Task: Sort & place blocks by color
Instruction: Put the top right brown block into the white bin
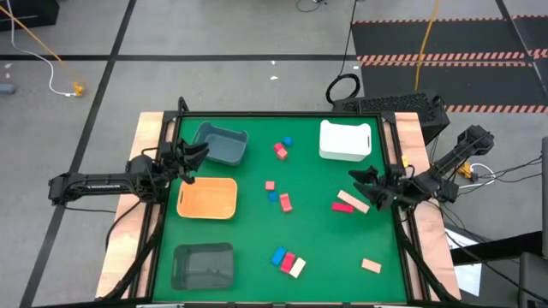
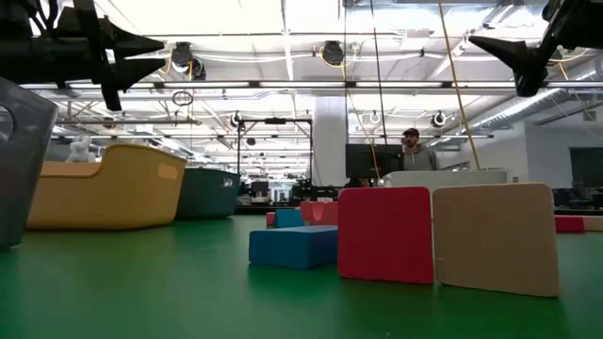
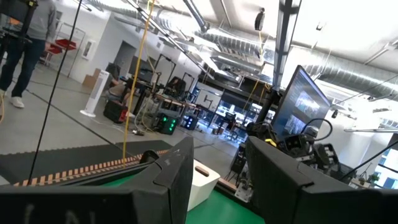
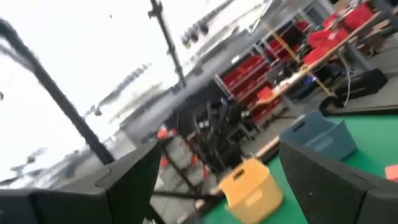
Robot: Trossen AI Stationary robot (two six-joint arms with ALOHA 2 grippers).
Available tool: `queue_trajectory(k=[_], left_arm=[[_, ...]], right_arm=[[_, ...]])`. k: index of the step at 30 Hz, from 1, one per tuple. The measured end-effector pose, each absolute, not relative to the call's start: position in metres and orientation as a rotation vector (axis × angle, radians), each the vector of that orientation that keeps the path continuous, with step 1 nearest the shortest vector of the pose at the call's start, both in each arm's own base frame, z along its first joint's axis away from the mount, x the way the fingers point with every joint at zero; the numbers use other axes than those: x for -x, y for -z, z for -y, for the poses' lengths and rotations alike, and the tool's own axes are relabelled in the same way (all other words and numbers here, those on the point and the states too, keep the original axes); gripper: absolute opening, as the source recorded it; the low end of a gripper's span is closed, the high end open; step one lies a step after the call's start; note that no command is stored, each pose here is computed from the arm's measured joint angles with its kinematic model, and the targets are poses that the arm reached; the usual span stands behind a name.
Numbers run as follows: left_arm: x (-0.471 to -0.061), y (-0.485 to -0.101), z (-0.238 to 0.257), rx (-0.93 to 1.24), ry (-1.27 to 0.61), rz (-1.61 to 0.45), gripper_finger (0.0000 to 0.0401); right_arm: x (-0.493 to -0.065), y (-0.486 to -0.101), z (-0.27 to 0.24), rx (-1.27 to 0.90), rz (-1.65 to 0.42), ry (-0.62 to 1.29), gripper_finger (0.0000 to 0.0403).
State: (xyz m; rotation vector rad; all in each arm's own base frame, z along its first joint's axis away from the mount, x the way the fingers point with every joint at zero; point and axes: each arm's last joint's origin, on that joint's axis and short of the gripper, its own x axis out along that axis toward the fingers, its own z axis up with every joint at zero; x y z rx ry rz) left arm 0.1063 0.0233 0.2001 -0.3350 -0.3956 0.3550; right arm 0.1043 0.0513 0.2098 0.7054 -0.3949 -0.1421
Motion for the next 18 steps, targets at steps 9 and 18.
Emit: queue_trajectory(k=[9,18], left_arm=[[-0.106,-0.2,-0.023,0.335,-0.355,0.396,0.015],[-0.106,-0.2,-0.023,0.335,-0.355,0.395,0.015]], right_arm=[[-0.108,-0.241,-0.048,-0.585,0.456,0.224,0.032],[-0.111,-0.276,-0.035,-0.333,0.468,0.491,0.032]])
